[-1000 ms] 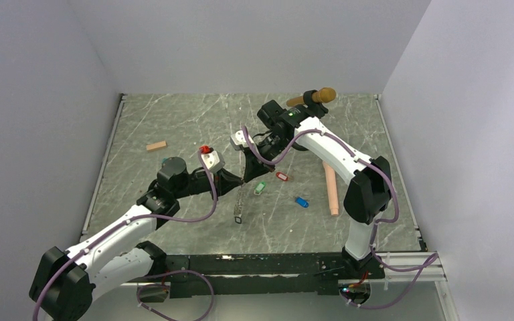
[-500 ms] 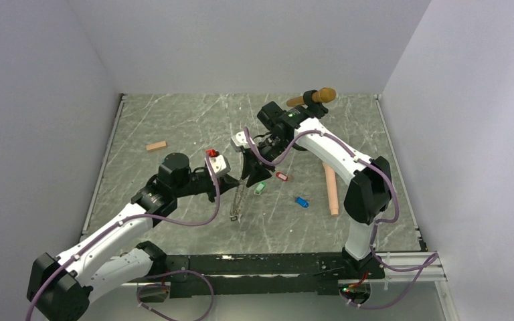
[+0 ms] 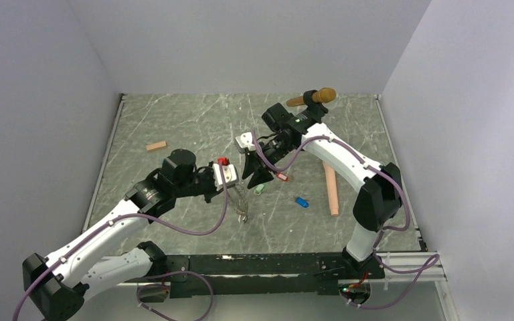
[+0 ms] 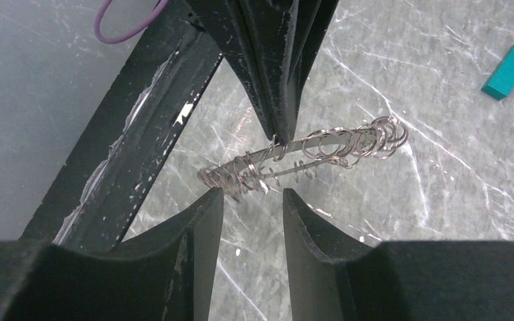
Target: Put the keys on the keyring
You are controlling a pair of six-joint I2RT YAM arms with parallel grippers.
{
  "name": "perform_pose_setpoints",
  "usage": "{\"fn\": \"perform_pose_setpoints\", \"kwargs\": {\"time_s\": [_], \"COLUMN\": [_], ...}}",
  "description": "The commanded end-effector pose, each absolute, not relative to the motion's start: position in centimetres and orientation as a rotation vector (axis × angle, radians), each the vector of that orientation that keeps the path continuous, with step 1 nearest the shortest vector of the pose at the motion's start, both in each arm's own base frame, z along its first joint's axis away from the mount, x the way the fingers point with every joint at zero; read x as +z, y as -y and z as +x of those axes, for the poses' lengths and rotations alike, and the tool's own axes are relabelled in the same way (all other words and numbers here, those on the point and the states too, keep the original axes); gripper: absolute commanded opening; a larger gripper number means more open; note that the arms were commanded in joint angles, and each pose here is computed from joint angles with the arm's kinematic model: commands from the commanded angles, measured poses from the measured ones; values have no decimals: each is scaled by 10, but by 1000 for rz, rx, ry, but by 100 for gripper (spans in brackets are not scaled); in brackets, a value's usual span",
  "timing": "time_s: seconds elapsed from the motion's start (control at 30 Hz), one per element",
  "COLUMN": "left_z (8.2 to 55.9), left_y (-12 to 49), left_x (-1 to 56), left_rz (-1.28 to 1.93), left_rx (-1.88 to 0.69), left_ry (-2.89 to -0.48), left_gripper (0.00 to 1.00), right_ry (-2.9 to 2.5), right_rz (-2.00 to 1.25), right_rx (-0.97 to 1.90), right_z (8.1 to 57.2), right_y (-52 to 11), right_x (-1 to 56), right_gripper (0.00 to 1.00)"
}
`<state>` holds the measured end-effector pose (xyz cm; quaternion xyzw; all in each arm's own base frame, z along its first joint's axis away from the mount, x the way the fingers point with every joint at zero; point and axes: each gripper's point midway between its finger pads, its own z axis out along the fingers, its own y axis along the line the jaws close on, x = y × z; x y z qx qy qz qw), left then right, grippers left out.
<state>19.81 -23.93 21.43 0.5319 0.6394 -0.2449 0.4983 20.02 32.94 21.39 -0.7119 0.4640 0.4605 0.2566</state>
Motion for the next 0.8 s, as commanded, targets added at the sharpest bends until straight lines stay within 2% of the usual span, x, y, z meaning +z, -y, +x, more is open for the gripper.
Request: {"fn": "perform_pose_setpoints", "kwargs": {"time_s": [0.0, 0.23, 0.53, 0.77], "left_z": [197, 182, 173, 171], "left_y": [243, 242, 243, 237], "left_x": [251, 254, 252, 256], "left_rz": [1075, 942, 925, 764], "left_rx": [-659, -774, -839, -926], "left_ry": [-1375, -1281, -1298, -1300], "left_gripper": [0, 0, 0, 0], "right_ry": [-1121, -1068, -1083, -1104], "right_rz": [-1858, -1833, -1796, -1823], "right_rx": [1262, 1303, 1369, 1338], "right_z": [202, 195, 190, 187], "right_y": [-335, -333, -345, -352], "right_x": [250, 263, 256, 248], "right_gripper": [41, 40, 29, 25]}}
